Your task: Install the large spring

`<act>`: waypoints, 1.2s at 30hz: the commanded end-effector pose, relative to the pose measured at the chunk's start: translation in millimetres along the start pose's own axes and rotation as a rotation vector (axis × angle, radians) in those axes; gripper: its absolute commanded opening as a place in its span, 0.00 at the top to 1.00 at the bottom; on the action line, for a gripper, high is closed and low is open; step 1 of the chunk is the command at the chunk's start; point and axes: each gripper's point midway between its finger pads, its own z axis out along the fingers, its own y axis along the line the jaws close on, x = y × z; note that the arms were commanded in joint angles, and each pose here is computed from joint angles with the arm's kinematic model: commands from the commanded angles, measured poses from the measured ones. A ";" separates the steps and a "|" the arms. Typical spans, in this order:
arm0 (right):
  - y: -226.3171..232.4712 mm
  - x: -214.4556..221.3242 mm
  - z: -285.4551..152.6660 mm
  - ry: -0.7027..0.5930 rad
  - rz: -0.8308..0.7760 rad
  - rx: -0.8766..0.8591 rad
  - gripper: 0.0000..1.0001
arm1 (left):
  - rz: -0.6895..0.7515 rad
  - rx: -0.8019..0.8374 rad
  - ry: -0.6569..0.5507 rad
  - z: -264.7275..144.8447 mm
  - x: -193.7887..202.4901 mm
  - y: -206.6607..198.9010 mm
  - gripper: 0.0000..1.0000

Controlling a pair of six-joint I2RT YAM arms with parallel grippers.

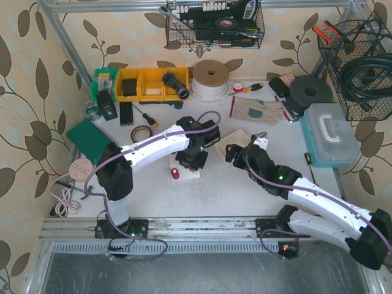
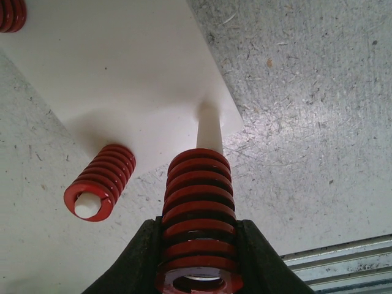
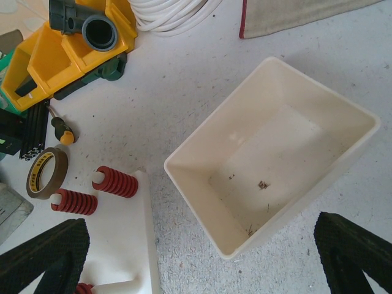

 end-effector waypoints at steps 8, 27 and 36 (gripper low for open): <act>-4.1 3.0 -0.4 0.005 0.009 -0.001 0.02 | -0.010 0.001 -0.049 -25.4 9.1 15.8 1.00; -5.5 1.8 -2.5 -0.006 0.022 -0.008 0.02 | -0.003 0.008 -0.016 -9.8 4.1 7.3 1.00; -6.2 2.0 -2.8 -0.005 0.024 -0.006 0.03 | 0.013 0.005 -0.024 -12.6 -8.9 0.0 1.00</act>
